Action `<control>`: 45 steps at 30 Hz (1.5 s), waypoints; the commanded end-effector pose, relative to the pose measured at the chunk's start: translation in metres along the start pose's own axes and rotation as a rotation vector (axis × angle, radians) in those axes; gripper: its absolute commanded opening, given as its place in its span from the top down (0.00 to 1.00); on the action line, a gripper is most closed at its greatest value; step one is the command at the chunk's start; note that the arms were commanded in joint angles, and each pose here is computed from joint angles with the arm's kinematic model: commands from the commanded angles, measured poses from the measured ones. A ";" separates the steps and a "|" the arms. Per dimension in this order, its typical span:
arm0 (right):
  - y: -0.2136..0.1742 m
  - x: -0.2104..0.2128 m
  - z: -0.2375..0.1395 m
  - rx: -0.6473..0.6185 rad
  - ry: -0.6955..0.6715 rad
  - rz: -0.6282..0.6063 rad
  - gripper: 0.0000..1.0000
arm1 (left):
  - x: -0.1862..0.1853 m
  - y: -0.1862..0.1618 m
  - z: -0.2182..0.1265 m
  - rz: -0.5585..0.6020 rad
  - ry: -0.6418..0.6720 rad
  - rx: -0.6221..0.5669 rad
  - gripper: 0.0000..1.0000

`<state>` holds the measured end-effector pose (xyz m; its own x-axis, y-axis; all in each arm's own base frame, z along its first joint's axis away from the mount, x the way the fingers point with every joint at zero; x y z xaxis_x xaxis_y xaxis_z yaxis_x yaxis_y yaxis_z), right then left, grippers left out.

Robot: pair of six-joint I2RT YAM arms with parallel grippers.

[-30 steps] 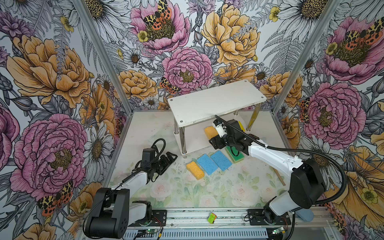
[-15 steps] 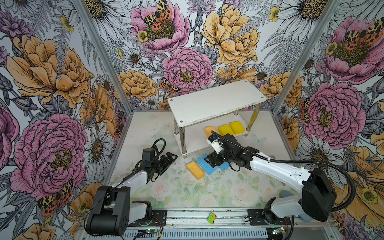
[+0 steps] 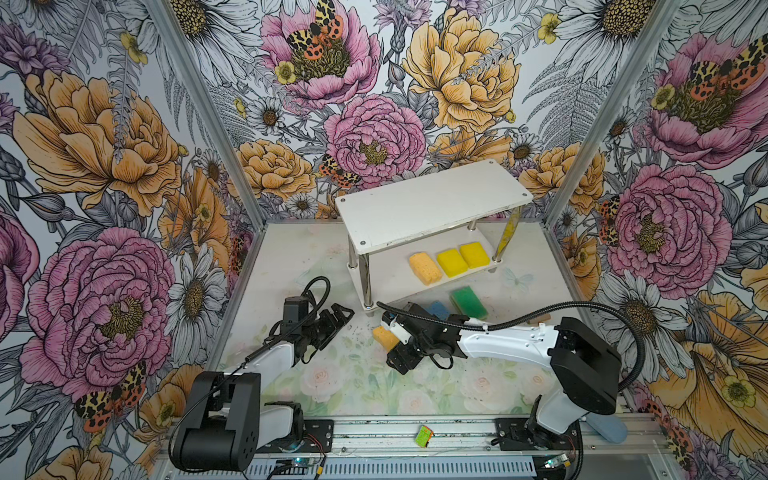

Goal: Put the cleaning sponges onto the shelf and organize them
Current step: 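Move the right gripper to the orange sponge beside the blue sponges and close it, then lift the orange sponge and carry it under the shelf's top board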

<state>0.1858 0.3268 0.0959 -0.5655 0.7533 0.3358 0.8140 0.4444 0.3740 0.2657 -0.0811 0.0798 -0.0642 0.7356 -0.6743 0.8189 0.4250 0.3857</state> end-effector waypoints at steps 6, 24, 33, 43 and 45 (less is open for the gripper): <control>0.020 0.009 0.007 -0.048 -0.029 -0.010 0.16 | -0.003 0.004 -0.002 0.022 -0.030 -0.015 0.01; 0.023 0.003 -0.009 -0.132 -0.062 -0.035 0.16 | -0.003 0.007 -0.002 0.020 -0.024 -0.019 0.01; 0.018 -0.007 0.008 -0.204 -0.055 -0.003 0.17 | 0.000 0.005 -0.001 0.014 -0.018 -0.014 0.01; 0.013 -0.014 0.016 -0.269 -0.029 0.021 0.17 | 0.001 0.005 0.000 0.011 -0.015 -0.012 0.01; 0.012 -0.015 0.019 -0.287 -0.020 0.031 0.17 | 0.002 0.005 0.000 0.010 -0.014 -0.012 0.01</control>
<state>0.1998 0.3235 0.0686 -0.5462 0.7831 0.2973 0.7759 0.3393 0.5318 0.2659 -0.0789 0.0786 -0.0732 0.7305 -0.6790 0.8193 0.4322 0.3767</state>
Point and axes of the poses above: each gripper's point midway between its finger pads, its own z axis out along the fingers, its own x axis along the line the jaws close on, y = z × x, the point moved 4 cm from there along -z, back along the fingers, and after that the axes turned 14 degrees about z, right-handed, at the moved point
